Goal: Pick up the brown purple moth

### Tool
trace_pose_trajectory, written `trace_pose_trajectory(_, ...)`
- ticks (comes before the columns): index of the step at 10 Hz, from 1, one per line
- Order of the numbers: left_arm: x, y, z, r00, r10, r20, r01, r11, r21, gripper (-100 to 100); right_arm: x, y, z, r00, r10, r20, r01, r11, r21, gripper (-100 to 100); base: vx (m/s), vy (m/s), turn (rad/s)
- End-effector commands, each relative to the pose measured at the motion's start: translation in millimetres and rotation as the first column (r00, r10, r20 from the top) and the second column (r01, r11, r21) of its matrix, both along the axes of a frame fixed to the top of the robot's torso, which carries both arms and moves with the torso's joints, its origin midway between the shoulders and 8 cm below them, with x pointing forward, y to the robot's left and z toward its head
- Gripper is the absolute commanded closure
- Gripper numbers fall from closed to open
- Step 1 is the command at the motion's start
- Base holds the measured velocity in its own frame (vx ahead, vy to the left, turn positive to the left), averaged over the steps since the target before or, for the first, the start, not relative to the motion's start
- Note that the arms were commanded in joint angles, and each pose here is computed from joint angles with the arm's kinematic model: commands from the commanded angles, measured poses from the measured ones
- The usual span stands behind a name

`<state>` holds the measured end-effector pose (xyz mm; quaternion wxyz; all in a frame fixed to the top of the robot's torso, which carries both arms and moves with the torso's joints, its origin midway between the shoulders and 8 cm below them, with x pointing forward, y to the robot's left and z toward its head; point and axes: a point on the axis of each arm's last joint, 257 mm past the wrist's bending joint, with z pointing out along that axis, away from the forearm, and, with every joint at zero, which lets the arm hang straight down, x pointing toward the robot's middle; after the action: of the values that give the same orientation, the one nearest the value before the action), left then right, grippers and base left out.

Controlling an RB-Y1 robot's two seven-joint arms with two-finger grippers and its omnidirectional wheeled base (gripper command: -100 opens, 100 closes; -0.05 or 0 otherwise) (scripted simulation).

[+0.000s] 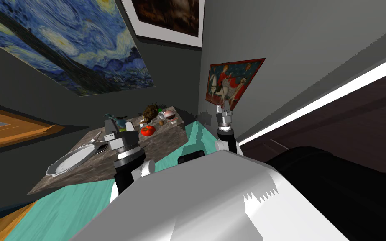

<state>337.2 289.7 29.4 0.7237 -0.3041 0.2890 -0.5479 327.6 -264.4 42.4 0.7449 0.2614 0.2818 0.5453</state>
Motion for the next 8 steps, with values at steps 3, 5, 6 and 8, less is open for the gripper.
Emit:
trace_pose_trajectory(3,12.1,-8.4,-10.5,0.997,-0.038,-0.065,0.043,0.996,0.084,-100,0.0,0.0,0.0,1.0,0.0,0.0,0.0,1.0,0.0,0,0.058,-0.089,0.098)
trace_pose_trajectory(5,17.3,-10.5,-15.6,0.994,-0.047,-0.094,0.057,0.992,0.114,-100,0.0,0.0,0.0,1.0,0.0,0.0,0.0,1.0,0.0,0,0.055,-0.081,0.057)
trace_pose_trajectory(6,22.9,-10.6,-21.4,0.991,-0.048,-0.125,0.065,0.989,0.136,-100,0.0,0.0,0.0,1.0,0.0,0.0,0.0,1.0,0.0,0,0.073,-0.126,0.144)
trace_pose_trajectory(8,34.1,-8.5,-33.3,0.982,-0.043,-0.186,0.076,0.981,0.176,-100,0.0,0.0,0.0,1.0,0.0,0.0,0.0,1.0,0.0,0,0.13,-0.204,0.186)
